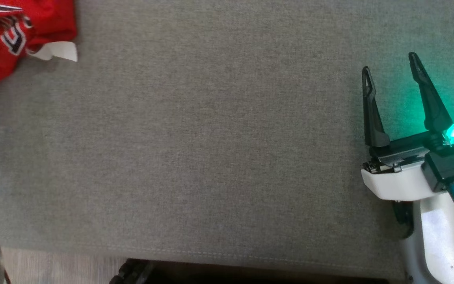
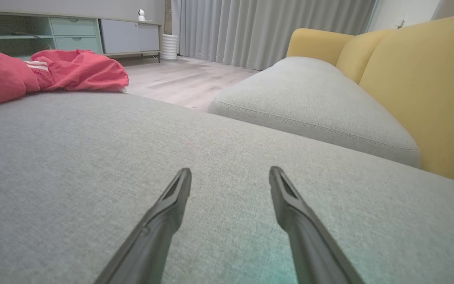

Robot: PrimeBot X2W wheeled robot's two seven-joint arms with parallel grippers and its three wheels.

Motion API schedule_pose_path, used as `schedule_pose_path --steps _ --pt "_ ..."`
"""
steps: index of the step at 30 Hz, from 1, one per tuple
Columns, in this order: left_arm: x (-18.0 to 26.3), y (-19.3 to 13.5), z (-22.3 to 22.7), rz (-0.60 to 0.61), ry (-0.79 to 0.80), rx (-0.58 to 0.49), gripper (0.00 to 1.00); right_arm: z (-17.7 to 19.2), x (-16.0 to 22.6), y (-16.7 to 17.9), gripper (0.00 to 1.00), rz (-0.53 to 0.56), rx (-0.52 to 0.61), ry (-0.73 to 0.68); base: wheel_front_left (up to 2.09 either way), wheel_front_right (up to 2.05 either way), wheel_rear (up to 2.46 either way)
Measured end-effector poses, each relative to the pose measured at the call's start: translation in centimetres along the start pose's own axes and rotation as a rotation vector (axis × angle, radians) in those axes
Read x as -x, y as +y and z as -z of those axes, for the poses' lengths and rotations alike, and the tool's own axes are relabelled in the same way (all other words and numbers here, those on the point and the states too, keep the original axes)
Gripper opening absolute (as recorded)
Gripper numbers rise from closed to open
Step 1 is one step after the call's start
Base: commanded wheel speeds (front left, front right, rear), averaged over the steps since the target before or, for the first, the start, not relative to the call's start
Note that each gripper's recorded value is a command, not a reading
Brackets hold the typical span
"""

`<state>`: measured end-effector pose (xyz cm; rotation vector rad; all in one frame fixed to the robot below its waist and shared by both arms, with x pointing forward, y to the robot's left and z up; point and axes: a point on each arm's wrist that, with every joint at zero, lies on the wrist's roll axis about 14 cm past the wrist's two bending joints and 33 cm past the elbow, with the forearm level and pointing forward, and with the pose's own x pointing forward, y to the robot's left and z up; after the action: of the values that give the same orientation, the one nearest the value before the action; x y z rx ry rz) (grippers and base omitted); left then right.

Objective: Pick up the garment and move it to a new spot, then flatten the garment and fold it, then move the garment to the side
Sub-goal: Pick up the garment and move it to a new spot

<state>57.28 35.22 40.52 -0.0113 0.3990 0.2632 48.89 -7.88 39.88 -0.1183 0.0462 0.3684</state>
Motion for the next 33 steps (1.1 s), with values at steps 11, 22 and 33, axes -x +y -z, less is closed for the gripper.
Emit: schedule_pose_path --steps 11,22,33 --pt "-1.0 -2.6 5.1 0.062 0.261 0.043 0.44 0.6 0.1 -0.4 1.0 0.01 0.003 0.01 0.0 0.0 0.0" --pt "0.3 -2.4 2.9 0.091 0.249 0.036 0.0 -1.0 0.3 -0.1 1.0 0.006 -0.012 -0.019 0.0 0.0 0.0" --pt "3.3 -3.3 -6.5 0.171 0.007 -0.004 0.0 -5.3 1.4 -0.7 1.0 0.031 -0.037 -0.1 0.0 0.0 0.0"
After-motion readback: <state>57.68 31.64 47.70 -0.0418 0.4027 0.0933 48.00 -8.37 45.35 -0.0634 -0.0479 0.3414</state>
